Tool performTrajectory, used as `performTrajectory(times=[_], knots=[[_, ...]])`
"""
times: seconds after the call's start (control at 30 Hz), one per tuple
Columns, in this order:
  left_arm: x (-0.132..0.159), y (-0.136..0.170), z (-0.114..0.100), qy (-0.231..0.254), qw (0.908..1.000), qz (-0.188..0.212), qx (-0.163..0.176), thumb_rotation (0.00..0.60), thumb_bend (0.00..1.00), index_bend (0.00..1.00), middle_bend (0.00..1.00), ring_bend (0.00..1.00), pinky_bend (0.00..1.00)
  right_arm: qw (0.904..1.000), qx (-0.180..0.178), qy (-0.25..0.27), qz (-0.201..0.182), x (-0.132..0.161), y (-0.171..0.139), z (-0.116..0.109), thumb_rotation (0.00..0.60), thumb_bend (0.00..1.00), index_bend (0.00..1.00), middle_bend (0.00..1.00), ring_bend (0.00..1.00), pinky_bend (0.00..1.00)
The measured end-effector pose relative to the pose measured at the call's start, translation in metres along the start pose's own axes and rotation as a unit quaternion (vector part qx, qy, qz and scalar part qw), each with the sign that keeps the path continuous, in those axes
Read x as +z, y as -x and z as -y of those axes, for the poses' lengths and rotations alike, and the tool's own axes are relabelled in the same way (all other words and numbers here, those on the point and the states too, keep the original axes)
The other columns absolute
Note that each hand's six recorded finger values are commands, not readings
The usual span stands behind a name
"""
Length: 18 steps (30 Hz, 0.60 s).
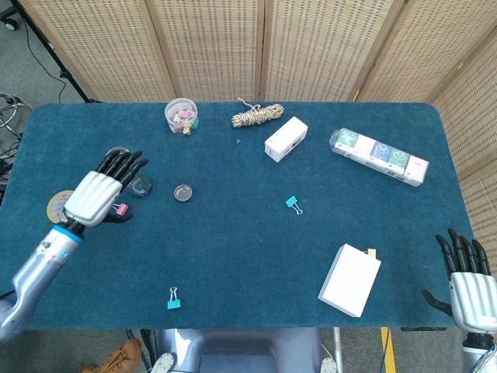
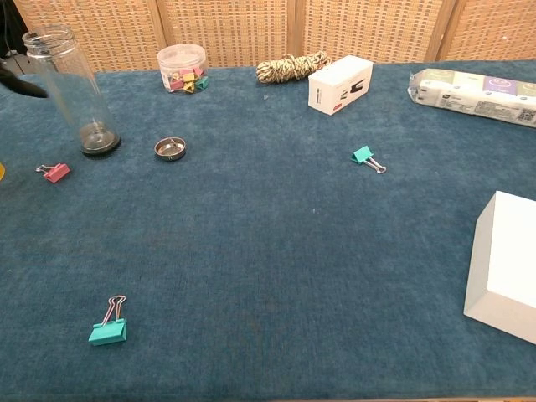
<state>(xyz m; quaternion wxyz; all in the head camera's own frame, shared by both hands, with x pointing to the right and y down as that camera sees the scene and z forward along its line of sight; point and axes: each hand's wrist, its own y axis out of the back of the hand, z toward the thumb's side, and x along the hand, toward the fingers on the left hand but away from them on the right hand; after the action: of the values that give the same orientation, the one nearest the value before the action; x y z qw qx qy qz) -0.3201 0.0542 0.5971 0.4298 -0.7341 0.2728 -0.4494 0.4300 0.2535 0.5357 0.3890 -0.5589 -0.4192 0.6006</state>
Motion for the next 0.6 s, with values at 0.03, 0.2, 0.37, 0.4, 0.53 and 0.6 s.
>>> performTrajectory(times=[0.03, 0.2, 0.37, 0.4, 0.53, 0.6], knots=[[0.001, -0.01, 0.003, 0.001, 1.0, -0.001, -0.007, 0.6, 0.05, 0.1, 0.0, 0.0, 0.0, 1.0, 0.0, 0.0, 0.002, -0.001, 0.001, 0.0, 0.6, 0.0, 0.0, 0.0, 0.0, 0.0], [-0.002, -0.057, 0.026, 0.006, 0.9985, -0.026, -0.048, 0.6, 0.13, 0.22, 0.0, 0.0, 0.0, 0.9999, 0.005, -0.009, 0.006, -0.003, 0.003, 0.003, 0.6, 0.0, 0.0, 0.0, 0.0, 0.0], [-0.001, -0.084, 0.052, 0.015, 0.9962, -0.039, -0.076, 0.6, 0.19, 0.25, 0.0, 0.0, 0.0, 0.9998, 0.005, -0.02, 0.001, 0.0, 0.004, 0.005, 0.6, 0.0, 0.0, 0.0, 0.0, 0.0], [0.0, -0.087, 0.056, 0.016, 0.9958, -0.04, -0.08, 0.6, 0.2, 0.26, 0.0, 0.0, 0.0, 0.9998, 0.006, -0.019, 0.001, 0.001, 0.004, 0.006, 0.6, 0.0, 0.0, 0.0, 0.0, 0.0], [0.003, -0.099, 0.068, 0.021, 0.9949, -0.042, -0.09, 0.6, 0.23, 0.3, 0.0, 0.0, 0.0, 0.9998, 0.011, -0.018, 0.001, 0.002, 0.003, 0.008, 0.6, 0.0, 0.0, 0.0, 0.0, 0.0], [0.006, -0.104, 0.074, 0.026, 0.9943, -0.041, -0.095, 0.6, 0.23, 0.33, 0.0, 0.0, 0.0, 0.9998, 0.011, -0.017, 0.002, 0.002, 0.003, 0.008, 0.6, 0.0, 0.0, 0.0, 0.0, 0.0]])
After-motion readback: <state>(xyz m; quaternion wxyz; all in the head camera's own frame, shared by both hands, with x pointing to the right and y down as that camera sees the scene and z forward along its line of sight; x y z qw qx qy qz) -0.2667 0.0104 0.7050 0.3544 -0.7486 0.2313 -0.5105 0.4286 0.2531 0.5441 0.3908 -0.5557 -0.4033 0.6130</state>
